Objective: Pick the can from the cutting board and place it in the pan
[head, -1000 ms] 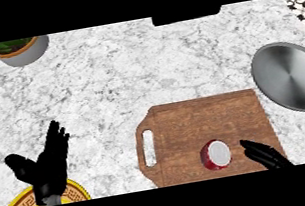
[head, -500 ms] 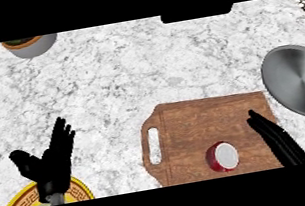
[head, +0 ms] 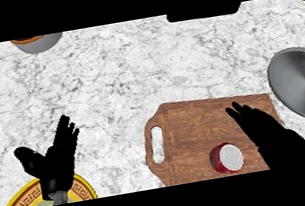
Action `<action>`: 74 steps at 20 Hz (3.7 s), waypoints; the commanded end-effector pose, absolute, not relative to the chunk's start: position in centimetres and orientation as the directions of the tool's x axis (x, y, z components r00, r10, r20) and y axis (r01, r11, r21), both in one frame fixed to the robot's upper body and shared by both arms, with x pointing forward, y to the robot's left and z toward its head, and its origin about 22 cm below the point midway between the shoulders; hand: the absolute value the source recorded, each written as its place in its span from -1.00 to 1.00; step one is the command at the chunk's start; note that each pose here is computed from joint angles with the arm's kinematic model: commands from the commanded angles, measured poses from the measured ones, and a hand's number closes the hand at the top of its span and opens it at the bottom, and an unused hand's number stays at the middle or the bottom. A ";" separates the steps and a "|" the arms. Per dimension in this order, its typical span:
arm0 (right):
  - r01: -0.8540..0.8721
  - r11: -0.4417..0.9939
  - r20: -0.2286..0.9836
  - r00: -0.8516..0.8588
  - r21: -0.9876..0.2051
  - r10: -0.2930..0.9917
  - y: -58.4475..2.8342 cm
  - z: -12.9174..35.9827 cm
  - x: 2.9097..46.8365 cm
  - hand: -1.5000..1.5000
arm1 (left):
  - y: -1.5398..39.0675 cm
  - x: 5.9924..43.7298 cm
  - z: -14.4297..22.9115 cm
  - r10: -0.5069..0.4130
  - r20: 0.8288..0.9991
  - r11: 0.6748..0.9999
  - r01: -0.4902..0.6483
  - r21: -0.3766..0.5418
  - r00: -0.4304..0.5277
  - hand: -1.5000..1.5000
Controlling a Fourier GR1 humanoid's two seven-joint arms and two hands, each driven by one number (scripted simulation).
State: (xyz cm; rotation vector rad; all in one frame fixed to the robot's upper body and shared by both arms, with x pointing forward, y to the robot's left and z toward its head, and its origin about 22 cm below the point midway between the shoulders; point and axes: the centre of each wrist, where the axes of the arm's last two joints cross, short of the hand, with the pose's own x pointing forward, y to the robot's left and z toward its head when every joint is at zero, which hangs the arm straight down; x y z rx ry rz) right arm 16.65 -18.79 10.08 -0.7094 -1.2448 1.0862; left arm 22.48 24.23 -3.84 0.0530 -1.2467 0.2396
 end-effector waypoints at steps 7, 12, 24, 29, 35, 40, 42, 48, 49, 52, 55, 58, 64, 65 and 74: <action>-0.452 0.154 0.178 -0.011 -0.879 0.984 -14.7 11.2 22.3 -1.00 | 26.1 21.4 -4.9 0.162 0.939 0.969 -0.227 -0.094 0.305 0.00; -0.586 0.117 0.161 -0.024 -0.802 0.987 -15.3 9.1 21.2 -1.00 | 25.9 21.7 -4.6 0.152 0.937 0.967 -0.243 -0.075 0.313 0.00; -0.502 0.194 0.249 -0.045 -0.843 0.967 -16.0 7.0 20.9 -1.00 | 23.4 22.1 -4.3 0.158 0.939 0.965 -0.248 -0.082 0.306 0.00; -0.505 0.177 0.223 -0.032 -0.845 0.974 -17.1 6.2 23.3 -1.00 | 23.5 21.5 -5.8 0.162 0.937 0.967 -0.240 -0.088 0.308 0.00; -0.539 0.215 0.275 -0.033 -0.815 0.961 -15.9 4.6 23.0 1.00 | 26.6 23.2 -4.8 0.158 0.934 0.968 -0.236 -0.083 0.320 0.00; -0.459 0.151 0.265 -0.195 -0.876 0.944 -16.2 2.7 22.9 1.00 | 25.0 22.0 -4.6 0.151 0.940 0.968 -0.237 -0.078 0.307 0.00; -0.434 0.164 0.268 -0.189 -0.886 0.945 -16.1 2.9 22.5 1.00 | 25.9 21.0 -5.5 0.158 0.943 0.966 -0.245 -0.085 0.293 0.00; -0.410 0.193 0.244 -0.074 -0.891 0.967 -13.0 2.2 21.8 1.00 | 25.2 23.0 -3.8 0.176 0.938 0.961 -0.258 -0.098 0.299 0.00; -0.403 0.208 0.246 -0.044 -0.891 0.968 -12.5 0.9 21.5 1.00 | 24.7 22.2 -4.0 0.165 0.934 0.967 -0.240 -0.089 0.318 0.00; -0.412 0.210 0.213 0.038 -0.887 0.976 -12.7 -0.1 19.4 1.00 | 25.1 19.7 -6.2 0.178 0.928 0.963 -0.253 -0.095 0.327 0.00; -0.399 0.188 0.189 0.037 -0.898 0.981 -12.4 1.0 20.9 1.00 | 25.2 21.7 -3.2 0.166 0.934 0.967 -0.238 -0.091 0.318 0.00; -0.279 0.180 0.184 0.013 -0.943 0.983 -11.4 1.5 19.4 1.00 | 25.2 21.4 -4.2 0.166 0.935 0.969 -0.226 -0.096 0.315 0.00; 0.099 0.203 0.204 0.005 -0.974 0.979 -10.9 6.4 19.1 1.00 | 23.9 21.2 -6.0 0.166 0.929 0.967 -0.241 -0.087 0.331 0.00; 0.169 0.195 0.201 0.023 -0.966 0.979 -12.3 7.9 18.2 1.00 | 24.5 22.0 -4.5 0.162 0.937 0.964 -0.252 -0.083 0.311 0.00; 0.326 0.280 0.340 0.142 -0.903 0.930 -13.9 13.9 17.5 1.00 | 24.9 20.9 -4.2 0.155 0.938 0.964 -0.253 -0.075 0.312 0.00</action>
